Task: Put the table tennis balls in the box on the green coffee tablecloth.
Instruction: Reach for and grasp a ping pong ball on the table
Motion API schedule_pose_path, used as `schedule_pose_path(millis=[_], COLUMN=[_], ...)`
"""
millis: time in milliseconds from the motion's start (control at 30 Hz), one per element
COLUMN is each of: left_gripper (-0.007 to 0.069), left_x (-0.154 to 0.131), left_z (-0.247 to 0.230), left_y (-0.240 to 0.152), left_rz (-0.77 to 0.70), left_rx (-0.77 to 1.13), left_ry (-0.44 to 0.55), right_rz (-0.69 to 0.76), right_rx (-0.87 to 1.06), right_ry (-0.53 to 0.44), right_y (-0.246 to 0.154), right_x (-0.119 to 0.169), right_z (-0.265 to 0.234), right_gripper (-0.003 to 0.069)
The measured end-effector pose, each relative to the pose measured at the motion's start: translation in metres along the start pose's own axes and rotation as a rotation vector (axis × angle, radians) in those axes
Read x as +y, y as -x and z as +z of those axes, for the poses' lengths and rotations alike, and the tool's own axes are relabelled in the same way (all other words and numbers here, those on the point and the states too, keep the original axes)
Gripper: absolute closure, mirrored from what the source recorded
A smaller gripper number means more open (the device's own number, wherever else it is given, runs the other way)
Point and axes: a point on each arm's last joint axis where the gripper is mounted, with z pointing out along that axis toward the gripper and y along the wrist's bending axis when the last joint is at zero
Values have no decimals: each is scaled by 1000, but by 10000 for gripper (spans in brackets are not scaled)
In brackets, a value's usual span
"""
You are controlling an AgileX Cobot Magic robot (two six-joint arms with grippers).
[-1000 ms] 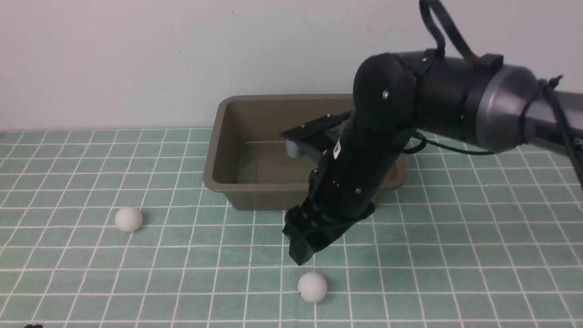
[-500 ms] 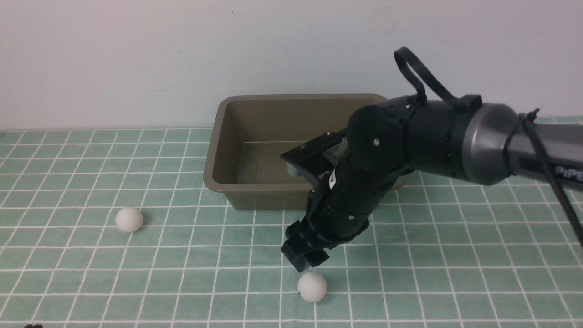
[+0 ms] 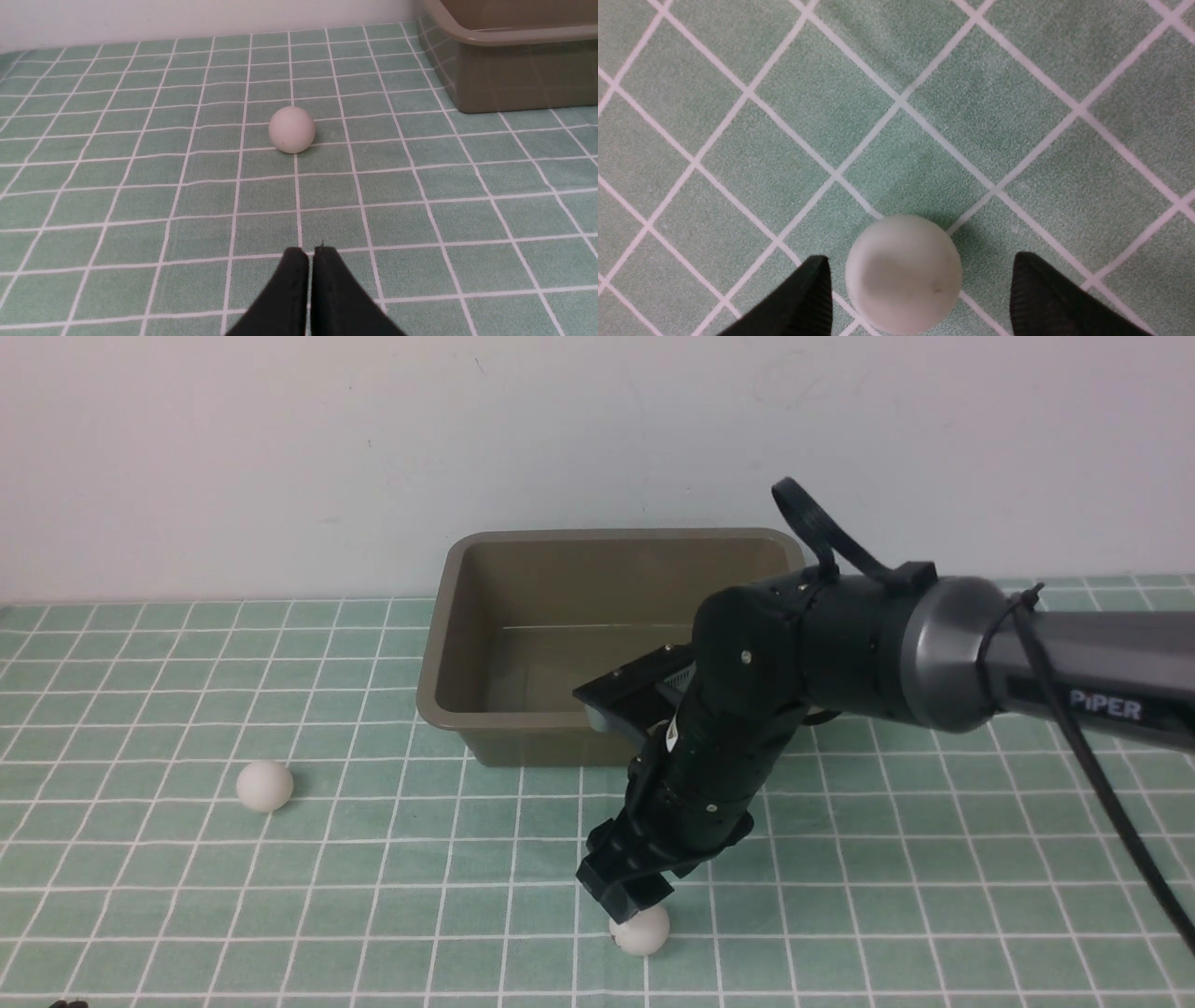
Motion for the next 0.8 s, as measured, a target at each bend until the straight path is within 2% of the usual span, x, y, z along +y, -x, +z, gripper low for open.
schedule_pose_path(millis=[367,433,533,633,800], left_gripper=[629,629,629,629,629], left_x=[0,0,0,0,0], left_z=[0,0,0,0,0], left_y=[0,0,0,0,0], left_rz=[0,0,0,0,0], left_rx=[0,0,0,0,0], left_ry=[0,0,0,0,0], right_rz=[3,6,10,7,-23], right_rx=[67,79,86,86,96], right_ry=[45,52,54,55,112], right_y=[-4,-5,-5,-4,4], right_x=[0,-1,-1,-1,8], right_z=[25,30,33,32,11], right_gripper=[200,220,291,295,295])
